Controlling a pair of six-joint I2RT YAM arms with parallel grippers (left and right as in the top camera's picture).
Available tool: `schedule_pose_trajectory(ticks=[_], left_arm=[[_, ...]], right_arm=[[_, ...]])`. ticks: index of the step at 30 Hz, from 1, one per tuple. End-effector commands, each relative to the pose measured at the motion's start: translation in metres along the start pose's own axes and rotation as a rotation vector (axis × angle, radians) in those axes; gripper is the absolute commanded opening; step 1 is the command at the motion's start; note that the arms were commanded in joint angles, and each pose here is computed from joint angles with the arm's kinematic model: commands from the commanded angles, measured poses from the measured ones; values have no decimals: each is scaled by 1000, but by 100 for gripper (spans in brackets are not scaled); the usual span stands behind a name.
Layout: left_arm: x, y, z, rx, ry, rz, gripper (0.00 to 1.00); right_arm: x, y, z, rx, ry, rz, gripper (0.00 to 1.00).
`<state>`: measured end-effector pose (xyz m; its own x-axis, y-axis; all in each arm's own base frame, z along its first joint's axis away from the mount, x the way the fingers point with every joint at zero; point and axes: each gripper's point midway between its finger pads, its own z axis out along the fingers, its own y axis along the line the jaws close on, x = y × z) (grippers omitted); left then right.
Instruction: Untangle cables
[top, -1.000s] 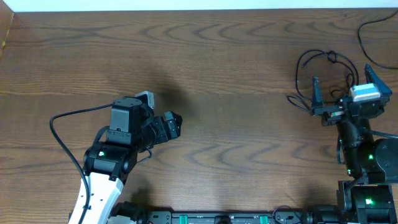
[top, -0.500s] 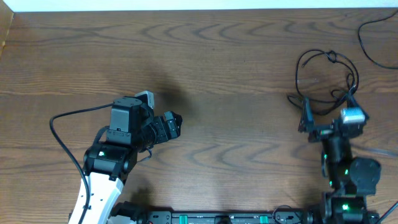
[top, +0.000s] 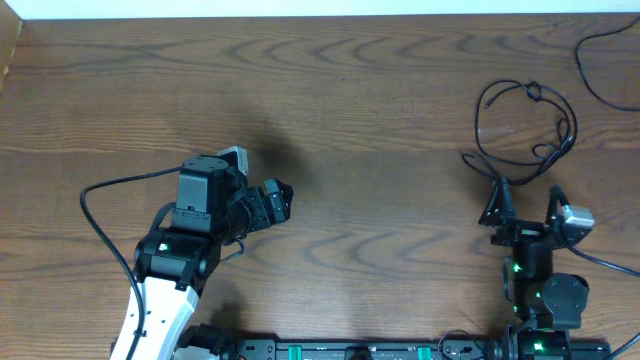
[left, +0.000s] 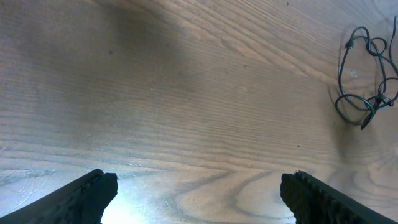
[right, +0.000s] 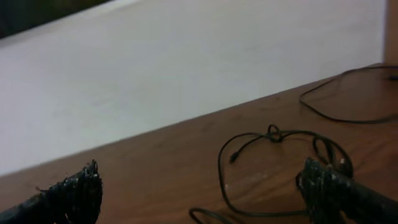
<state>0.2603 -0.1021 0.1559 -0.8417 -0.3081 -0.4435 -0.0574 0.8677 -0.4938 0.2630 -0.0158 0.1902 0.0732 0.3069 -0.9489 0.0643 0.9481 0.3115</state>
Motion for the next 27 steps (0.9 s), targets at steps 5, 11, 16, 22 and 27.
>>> schedule_pose_trajectory(ticks=[5, 11, 16, 22, 27], left_arm=[[-4, 0, -2, -7, -14, 8, 92], [-4, 0, -2, -7, -14, 8, 92], [-4, 0, -2, -7, -14, 8, 92], [-4, 0, -2, -7, -14, 8, 92], [-4, 0, -2, -7, -14, 8, 92]], right_arm=[[0, -25, -4, 138, -16, 36, 99], [2, -28, -4, 154, -8, 35, 99], [-1, -32, -7, 167, -21, 35, 99], [-15, -40, -16, 191, -82, 39, 99], [-4, -26, -17, 109, -26, 36, 99]])
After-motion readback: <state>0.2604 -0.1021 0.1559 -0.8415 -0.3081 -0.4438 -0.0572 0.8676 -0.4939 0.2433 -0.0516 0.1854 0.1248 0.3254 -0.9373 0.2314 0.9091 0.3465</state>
